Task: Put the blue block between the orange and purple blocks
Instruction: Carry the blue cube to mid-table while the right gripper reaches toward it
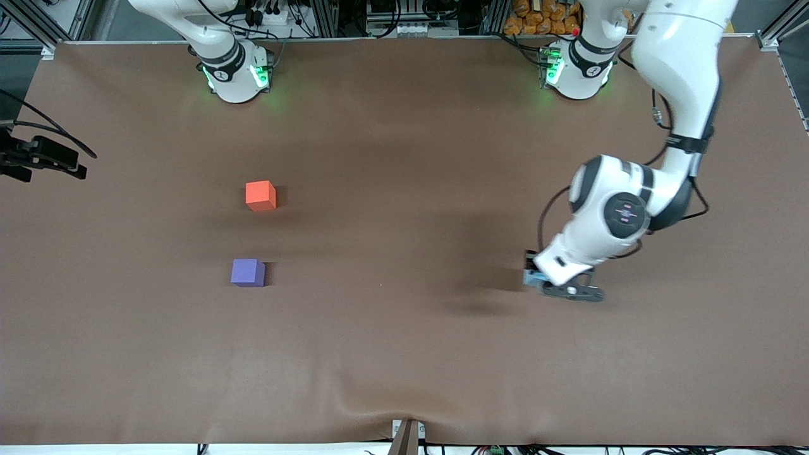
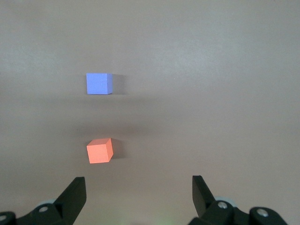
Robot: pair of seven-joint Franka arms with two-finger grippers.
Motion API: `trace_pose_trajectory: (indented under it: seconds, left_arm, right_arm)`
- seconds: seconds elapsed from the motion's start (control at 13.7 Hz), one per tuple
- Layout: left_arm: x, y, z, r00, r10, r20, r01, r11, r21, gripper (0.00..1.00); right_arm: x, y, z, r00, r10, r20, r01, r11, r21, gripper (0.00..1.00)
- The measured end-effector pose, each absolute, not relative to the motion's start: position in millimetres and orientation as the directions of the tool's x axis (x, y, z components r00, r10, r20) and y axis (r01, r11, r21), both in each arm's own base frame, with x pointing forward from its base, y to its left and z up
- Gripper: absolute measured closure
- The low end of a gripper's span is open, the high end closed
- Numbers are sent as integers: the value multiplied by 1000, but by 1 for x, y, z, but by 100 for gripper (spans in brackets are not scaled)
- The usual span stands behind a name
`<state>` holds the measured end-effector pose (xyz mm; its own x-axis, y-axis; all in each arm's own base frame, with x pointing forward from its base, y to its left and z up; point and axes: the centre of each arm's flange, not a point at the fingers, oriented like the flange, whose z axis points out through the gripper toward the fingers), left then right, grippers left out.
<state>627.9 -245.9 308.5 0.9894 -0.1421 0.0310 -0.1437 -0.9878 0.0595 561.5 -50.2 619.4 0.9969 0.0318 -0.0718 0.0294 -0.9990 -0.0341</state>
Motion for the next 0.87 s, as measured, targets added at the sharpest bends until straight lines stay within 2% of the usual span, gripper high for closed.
trace_pose_trajectory:
  seconds: [0.29,0.58,0.87]
  left_arm:
    - [611,-335,326,994,-96,55,-101,-991,83,47]
    - [598,-408,308,998,-45,37,-49,-990,132,47]
    - [575,-475,291,1000,21,9,19,-985,169,47]
  right_arm:
    - [562,-49,620,997,34,-70,32,-999,-34,0]
    - [565,-40,614,996,49,-80,46,-998,-41,0]
    - [596,3,565,988,107,-114,96,-990,-99,0]
